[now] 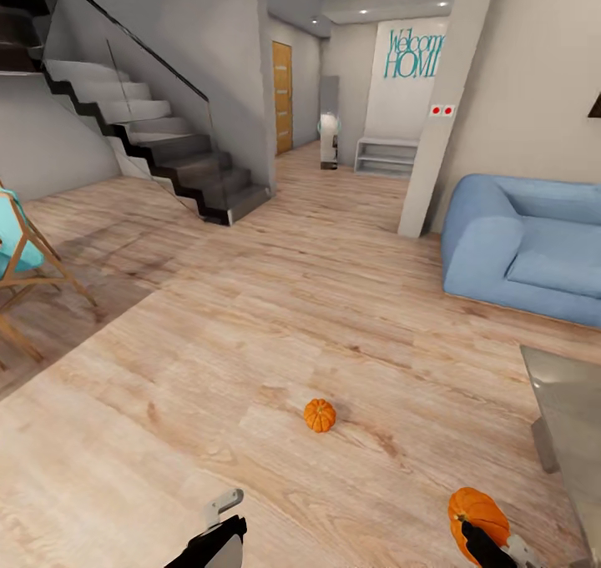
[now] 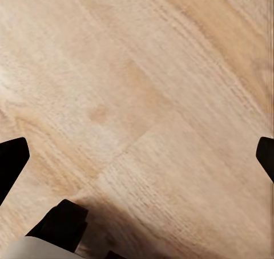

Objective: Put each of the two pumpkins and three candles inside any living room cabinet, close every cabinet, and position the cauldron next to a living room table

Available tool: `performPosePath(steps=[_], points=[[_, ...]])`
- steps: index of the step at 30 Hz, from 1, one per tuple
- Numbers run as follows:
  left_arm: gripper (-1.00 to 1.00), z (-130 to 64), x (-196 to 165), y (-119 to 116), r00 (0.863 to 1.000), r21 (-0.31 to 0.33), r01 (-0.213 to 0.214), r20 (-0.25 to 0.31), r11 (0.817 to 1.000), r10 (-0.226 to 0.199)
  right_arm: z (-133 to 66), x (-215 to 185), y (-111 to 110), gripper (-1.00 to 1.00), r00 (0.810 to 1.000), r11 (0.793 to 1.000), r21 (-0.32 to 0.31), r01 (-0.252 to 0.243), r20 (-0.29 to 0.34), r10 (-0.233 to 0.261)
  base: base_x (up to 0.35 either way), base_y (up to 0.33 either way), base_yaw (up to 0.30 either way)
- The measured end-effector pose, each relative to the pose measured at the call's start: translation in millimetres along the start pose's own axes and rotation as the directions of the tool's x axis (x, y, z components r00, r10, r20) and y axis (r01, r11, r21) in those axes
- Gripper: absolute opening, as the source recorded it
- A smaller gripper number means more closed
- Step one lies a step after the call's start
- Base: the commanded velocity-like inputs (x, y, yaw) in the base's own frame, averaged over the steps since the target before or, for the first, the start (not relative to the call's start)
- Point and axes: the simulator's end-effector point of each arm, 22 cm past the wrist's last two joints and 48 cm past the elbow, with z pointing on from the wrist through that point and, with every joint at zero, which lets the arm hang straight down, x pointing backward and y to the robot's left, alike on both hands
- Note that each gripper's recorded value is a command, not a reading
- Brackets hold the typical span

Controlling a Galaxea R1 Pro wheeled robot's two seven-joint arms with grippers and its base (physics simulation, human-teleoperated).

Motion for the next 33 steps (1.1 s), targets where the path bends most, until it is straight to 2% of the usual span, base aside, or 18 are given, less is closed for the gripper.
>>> performPosePath(steps=[4,6,9,13,15,23,33], points=[[1.0,0.0,0.0,0.0,1.0,0.0,0.0,0.0,1.0,0.0,0.3,-2.6,2.5,-1.0,1.0,1.0,-0.013,0.021,0.003,-0.021,0.0,0.0,-0.278],[1.0,0.0,0.0,0.0,1.0,0.0,0.0,0.0,1.0,0.0,0.0,-0.8,15.1,-1.0,0.998,0.996,-0.06,0.06,0.0,-0.06,0.0,0.0,-0.278],[1.0,0.0,-0.1,-0.1,1.0,0.0,0.0,0.0,1.0,0.0,-4.0,9.0,50.0,-1.0,0.988,0.97,-0.195,0.147,-0.007,-0.151,0.0,0.0,-0.278],[1.0,0.0,0.1,0.1,1.0,0.0,0.0,0.0,1.0,0.0,-9.0,28.0,74.1,-1.0,0.967,0.932,-0.269,0.241,-0.019,-0.255,0.021,0.0,-0.278],[1.0,-0.3,0.1,-0.1,1.0,0.0,0.0,0.0,1.0,0.0,-10.4,32.6,78.7,-1.0,0.96,0.923,-0.282,0.262,-0.02,-0.278,0.21,0.026,-0.278],[1.0,-0.7,0.3,-0.9,1.0,0.002,-0.001,0.001,1.0,0.001,-11.1,34.3,81.1,-1.0,0.957,0.918,-0.288,0.272,-0.018,-0.289,0.327,0.007,-0.255],[1.0,-0.7,0.1,-0.9,1.0,0.002,-0.001,0.001,1.0,0.001,-10.7,33.4,80.3,-1.0,0.956,0.919,-0.282,0.277,-0.013,-0.292,0.347,0.0,-0.022]])
